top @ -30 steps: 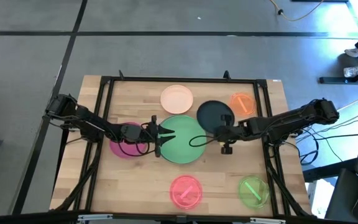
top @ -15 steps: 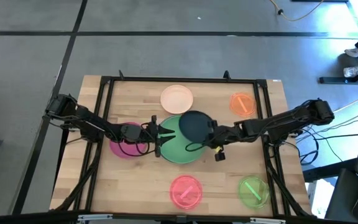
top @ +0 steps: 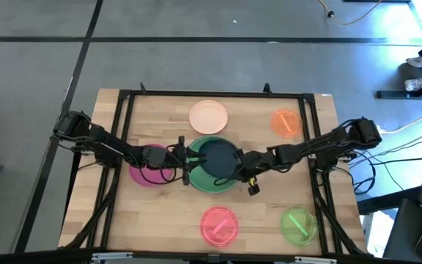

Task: Stack plastic plates
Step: Stack the black plate on top of the green plate

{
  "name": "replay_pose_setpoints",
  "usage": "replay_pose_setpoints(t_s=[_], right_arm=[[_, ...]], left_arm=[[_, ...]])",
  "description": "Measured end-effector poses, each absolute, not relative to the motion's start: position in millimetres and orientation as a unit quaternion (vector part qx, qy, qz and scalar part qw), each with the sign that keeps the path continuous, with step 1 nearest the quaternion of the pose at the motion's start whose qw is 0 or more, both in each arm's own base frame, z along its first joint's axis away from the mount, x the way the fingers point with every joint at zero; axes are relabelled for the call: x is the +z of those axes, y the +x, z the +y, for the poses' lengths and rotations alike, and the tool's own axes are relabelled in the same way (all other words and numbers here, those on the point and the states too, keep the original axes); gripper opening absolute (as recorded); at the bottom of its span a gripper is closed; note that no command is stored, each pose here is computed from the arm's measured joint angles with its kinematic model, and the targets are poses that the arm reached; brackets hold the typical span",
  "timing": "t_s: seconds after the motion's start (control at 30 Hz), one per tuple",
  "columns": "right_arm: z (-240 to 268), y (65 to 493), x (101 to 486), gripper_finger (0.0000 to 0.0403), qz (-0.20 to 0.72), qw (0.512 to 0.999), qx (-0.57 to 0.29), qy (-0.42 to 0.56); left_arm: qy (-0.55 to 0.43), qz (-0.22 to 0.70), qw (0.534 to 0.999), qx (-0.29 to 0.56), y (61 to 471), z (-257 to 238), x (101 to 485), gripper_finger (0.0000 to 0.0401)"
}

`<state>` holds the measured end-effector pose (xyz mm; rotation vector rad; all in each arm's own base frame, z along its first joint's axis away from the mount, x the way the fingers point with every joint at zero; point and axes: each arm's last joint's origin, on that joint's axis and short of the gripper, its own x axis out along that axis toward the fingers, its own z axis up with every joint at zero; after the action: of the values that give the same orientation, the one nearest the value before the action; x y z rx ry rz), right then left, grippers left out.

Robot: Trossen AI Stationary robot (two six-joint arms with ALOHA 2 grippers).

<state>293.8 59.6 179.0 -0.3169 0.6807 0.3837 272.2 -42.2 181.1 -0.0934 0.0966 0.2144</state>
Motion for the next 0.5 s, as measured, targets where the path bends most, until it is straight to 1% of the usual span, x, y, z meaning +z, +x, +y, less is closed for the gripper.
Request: replay_pose_setpoints(t_s=[0.07, 0.33, 0.5], right_arm=[[61, 296, 175, 0.0001, 0.33, 0.91, 0.204, -0.148], [62, 301, 161, 0.0001, 0.345, 0.904, 0.206, -0.148], [62, 304, 164, 0.0001, 0.325, 0.915, 0.198, -0.136]], left_arm=[[-0.047, 0.048, 0.992, 0.107, 272, -42, 181, 0.0094], [-0.047, 0.048, 0.992, 0.107, 272, -42, 181, 0.0094], [-0.046, 0.048, 0.992, 0.107, 272, -42, 181, 0.0094]])
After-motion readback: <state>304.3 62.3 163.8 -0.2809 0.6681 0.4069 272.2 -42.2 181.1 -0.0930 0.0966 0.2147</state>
